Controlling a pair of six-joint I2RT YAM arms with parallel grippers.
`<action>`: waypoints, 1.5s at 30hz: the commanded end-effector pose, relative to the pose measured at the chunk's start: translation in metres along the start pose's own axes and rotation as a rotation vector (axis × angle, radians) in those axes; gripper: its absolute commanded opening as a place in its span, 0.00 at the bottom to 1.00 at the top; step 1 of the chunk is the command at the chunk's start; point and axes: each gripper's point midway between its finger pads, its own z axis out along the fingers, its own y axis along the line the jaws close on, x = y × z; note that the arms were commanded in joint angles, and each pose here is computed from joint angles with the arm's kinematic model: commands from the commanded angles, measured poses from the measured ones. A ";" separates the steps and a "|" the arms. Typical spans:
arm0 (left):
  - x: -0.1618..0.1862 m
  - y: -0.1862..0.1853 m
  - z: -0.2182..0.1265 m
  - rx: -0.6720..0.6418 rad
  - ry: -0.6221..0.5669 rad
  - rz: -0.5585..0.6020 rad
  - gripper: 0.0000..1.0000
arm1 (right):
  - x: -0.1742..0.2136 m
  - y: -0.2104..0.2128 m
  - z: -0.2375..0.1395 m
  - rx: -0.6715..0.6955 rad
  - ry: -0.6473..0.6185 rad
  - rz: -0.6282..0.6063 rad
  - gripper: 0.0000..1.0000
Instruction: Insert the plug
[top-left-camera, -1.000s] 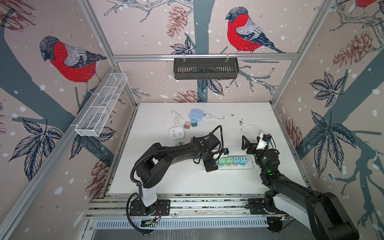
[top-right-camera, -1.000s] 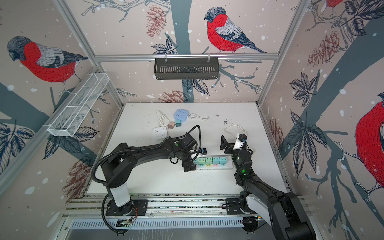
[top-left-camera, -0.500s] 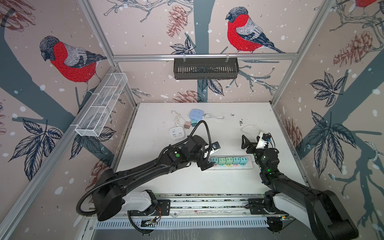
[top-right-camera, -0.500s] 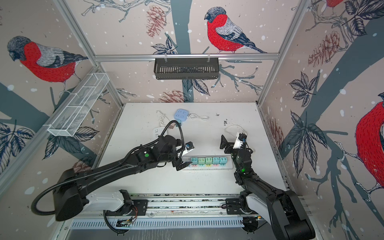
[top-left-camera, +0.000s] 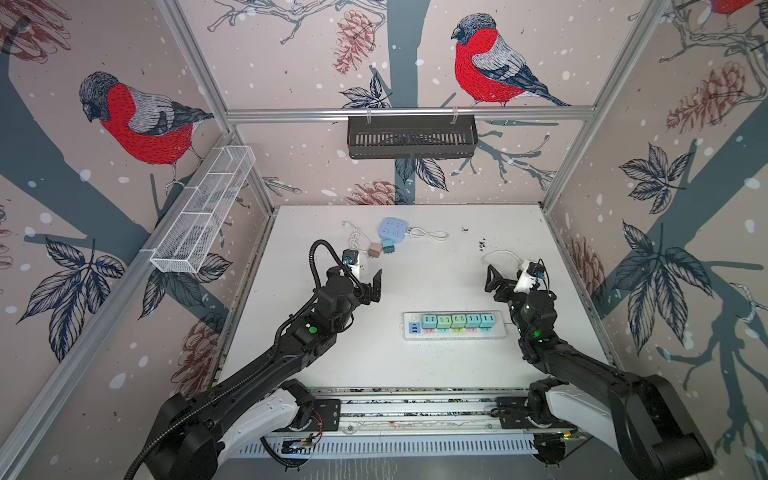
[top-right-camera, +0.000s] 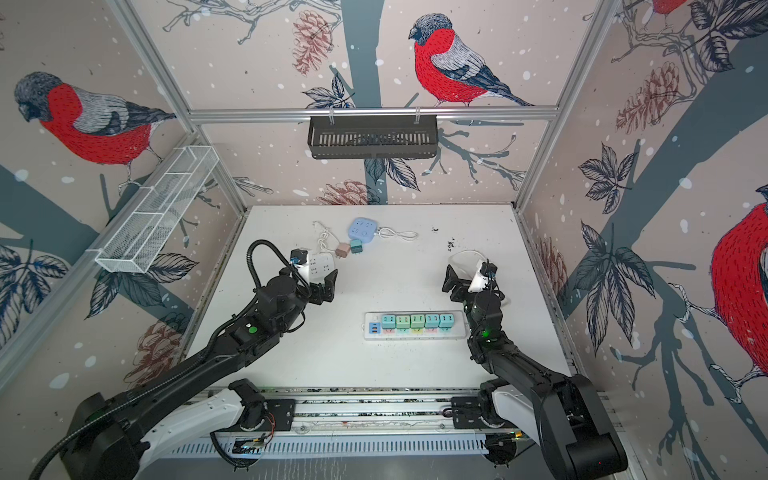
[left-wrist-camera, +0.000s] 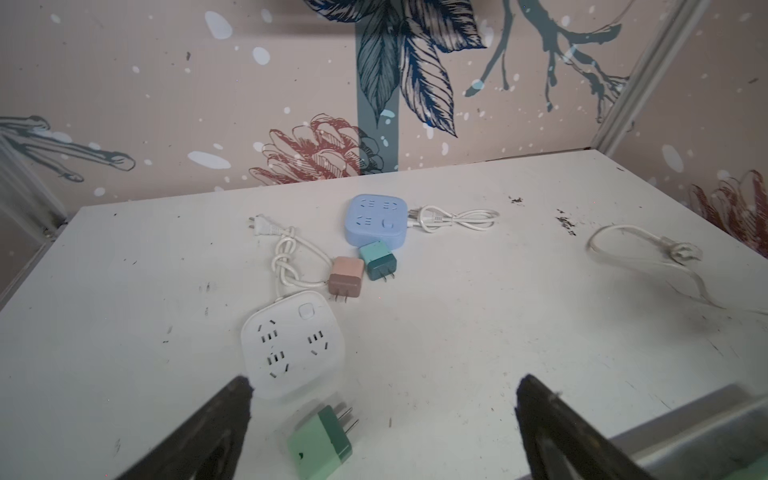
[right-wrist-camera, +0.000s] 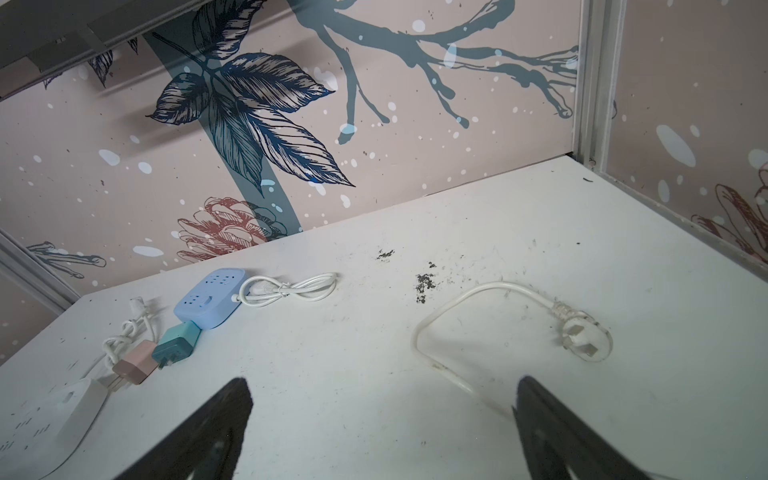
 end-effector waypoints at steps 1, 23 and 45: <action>-0.029 0.004 0.011 -0.061 -0.074 -0.114 0.98 | 0.000 -0.002 0.005 0.018 0.014 0.005 1.00; -0.038 0.019 0.191 -0.186 0.152 0.028 0.97 | 0.008 0.002 0.020 0.012 0.073 -0.012 1.00; 0.024 0.031 0.382 -0.101 0.315 0.002 0.97 | 0.013 0.014 0.025 -0.015 0.098 -0.054 1.00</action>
